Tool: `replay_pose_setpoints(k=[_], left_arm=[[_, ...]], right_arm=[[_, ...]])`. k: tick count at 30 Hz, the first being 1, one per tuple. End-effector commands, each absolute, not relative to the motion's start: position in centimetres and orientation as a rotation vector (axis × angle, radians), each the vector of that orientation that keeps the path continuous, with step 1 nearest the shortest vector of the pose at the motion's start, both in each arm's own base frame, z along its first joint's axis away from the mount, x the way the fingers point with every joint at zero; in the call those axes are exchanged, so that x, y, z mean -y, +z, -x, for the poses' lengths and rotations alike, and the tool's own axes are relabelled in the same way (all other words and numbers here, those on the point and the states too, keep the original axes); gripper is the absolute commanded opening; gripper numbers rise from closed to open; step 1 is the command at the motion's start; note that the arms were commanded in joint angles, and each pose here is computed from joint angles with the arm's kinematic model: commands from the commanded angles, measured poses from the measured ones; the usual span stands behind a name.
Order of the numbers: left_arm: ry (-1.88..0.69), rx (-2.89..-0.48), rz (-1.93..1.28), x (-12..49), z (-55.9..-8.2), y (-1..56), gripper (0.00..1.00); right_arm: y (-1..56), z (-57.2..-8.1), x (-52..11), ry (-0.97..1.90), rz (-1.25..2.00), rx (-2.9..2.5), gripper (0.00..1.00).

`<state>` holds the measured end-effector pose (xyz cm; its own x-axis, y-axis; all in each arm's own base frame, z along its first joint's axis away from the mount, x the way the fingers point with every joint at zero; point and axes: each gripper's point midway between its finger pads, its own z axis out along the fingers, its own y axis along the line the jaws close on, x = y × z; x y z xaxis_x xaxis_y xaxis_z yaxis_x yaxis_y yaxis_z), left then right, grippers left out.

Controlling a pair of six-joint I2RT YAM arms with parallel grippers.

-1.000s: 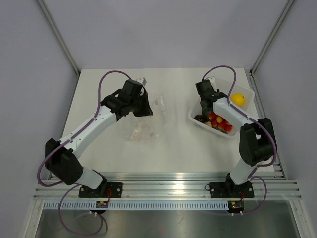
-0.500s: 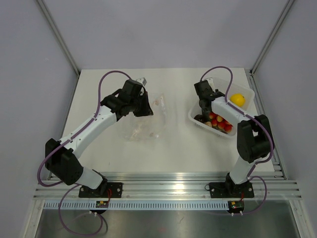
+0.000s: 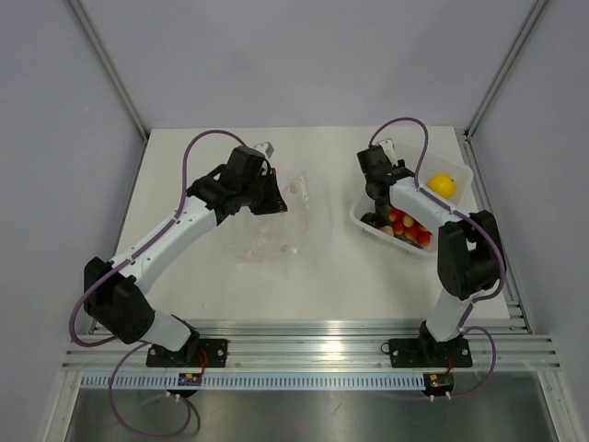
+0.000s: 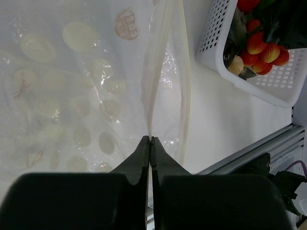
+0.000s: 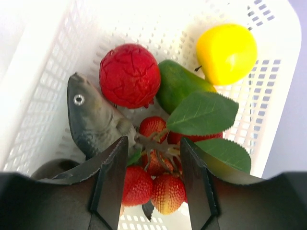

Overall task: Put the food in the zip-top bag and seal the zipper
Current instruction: Pick up the fake fruit from the bin.

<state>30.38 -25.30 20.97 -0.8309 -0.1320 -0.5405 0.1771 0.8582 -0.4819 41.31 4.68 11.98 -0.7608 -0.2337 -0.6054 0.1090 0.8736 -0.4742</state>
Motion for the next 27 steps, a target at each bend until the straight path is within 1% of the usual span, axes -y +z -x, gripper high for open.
replay_pose_setpoints(k=[1, 8, 9, 10, 12, 13, 15, 16, 19, 23, 27], left_arm=[[-0.762, -2.4, -0.071, 26.0, -30.6, 22.1, 0.0], [-0.766, -2.399, -0.073, 25.9, -30.4, 22.1, 0.0], [-0.767, -2.397, -0.073, 25.9, -30.4, 22.1, 0.0], [-0.769, -2.396, -0.074, 25.9, -30.4, 22.1, 0.0], [-0.769, -2.403, -0.075, 25.9, -30.3, 21.9, 0.0], [-0.773, -2.402, -0.077, 26.0, -30.3, 21.9, 0.0], [-0.785, -2.405, -0.081, 26.2, -30.3, 21.8, 0.0], [-0.79, -2.406, -0.079, 26.3, -30.3, 21.7, 0.0], [-0.799, -2.407, -0.09, 26.9, -30.4, 21.8, 0.0], [-0.838, -2.403, -0.092, 27.8, -30.5, 22.0, 0.0], [-0.882, -2.392, -0.103, 28.8, -30.8, 22.8, 0.0]], right_arm=[[13.7, -43.1, -4.4, -0.726, 0.075, -2.262, 0.56], [12.9, -43.7, -3.8, -0.79, 0.061, -2.232, 0.54], [12.9, -43.7, -3.8, -0.79, 0.055, -2.228, 0.48], [12.7, -43.5, -3.7, -0.791, 0.051, -2.229, 0.45], [13.3, -43.5, -3.6, -0.787, 0.024, -2.207, 0.33], [13.5, -43.3, -3.5, -0.792, 0.016, -2.2, 0.19], [14.5, -43.2, -3.2, -0.789, -0.007, -2.176, 0.07], [15.0, -43.1, -3.2, -0.787, -0.016, -2.164, 0.0], [17.0, -42.4, -3.1, -0.751, -0.039, -2.149, 0.0], [20.3, -41.2, -3.7, -0.596, -0.115, -2.118, 0.0], [23.3, -39.8, -3.8, -0.513, -0.153, -2.09, 0.0]])
